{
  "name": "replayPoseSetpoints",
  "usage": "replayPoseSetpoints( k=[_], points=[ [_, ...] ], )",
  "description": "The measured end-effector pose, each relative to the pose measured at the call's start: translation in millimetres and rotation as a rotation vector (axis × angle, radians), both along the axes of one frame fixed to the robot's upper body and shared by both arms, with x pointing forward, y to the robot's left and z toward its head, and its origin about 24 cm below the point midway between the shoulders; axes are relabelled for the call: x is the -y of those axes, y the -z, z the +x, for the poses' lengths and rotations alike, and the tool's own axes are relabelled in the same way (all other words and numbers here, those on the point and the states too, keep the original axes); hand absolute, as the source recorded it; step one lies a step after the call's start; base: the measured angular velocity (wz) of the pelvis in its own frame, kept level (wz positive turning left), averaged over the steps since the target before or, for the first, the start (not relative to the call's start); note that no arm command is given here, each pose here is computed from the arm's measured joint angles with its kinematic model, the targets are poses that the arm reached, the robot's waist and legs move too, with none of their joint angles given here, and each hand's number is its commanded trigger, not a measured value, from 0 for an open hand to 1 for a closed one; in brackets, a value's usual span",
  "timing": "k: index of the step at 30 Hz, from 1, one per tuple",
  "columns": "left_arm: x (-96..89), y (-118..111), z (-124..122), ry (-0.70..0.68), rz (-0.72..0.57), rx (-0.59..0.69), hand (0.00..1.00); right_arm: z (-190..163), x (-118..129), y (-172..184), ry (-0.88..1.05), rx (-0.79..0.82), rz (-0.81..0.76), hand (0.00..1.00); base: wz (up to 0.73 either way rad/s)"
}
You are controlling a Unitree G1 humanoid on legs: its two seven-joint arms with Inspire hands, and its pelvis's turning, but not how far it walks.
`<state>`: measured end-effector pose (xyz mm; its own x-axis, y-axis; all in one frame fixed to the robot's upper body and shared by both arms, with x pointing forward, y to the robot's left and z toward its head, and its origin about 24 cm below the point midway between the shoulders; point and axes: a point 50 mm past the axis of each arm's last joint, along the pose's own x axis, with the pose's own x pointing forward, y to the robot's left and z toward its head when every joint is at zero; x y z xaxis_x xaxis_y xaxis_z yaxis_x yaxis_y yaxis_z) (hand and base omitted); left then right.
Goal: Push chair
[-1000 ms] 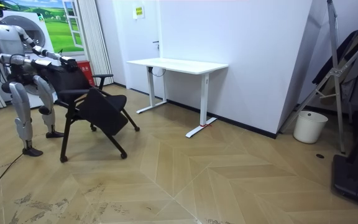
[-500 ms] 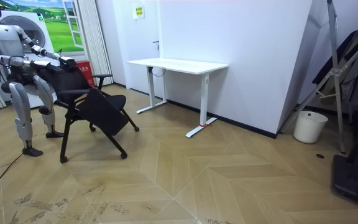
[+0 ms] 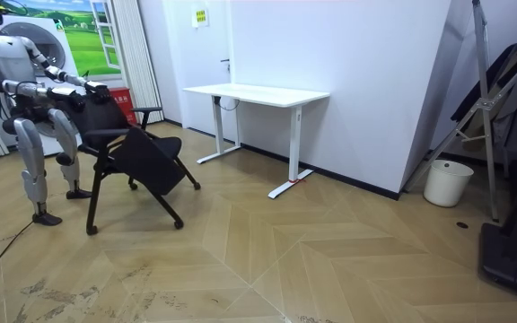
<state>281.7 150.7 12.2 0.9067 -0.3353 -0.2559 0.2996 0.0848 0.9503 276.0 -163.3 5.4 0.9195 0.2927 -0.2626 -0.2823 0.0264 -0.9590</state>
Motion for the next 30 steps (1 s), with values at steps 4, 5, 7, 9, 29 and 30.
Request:
replayPoseSetpoints(
  k=[4,5,7,9,29,30],
  points=[
    [-1.2,-2.9,0.5,0.006,0.008,0.012,1.0,-0.2,-0.4,0.1,-0.006,0.011,0.007,1.0,0.0],
    [-1.5,-3.4,0.5,0.007,0.009,0.014,1.0,-0.2,-0.5,0.0,-0.007,0.012,0.008,1.0,0.0],
    [-2.0,-4.3,1.0,0.009,0.013,0.018,1.0,-0.1,-0.7,0.0,-0.009,0.013,0.009,1.0,0.04],
    [-1.8,-4.8,1.4,0.01,0.013,0.02,1.0,-0.2,-0.7,0.2,-0.009,0.012,0.01,1.0,0.07],
    [-2.7,22.1,4.1,-0.002,-0.033,-0.09,1.0,1.3,4.2,14.4,-0.043,-0.065,-0.019,1.0,0.13],
    [-1.7,21.5,4.2,0.0,-0.036,-0.087,1.0,1.4,5.2,13.5,-0.044,-0.058,-0.021,1.0,-0.06]
  ],
)
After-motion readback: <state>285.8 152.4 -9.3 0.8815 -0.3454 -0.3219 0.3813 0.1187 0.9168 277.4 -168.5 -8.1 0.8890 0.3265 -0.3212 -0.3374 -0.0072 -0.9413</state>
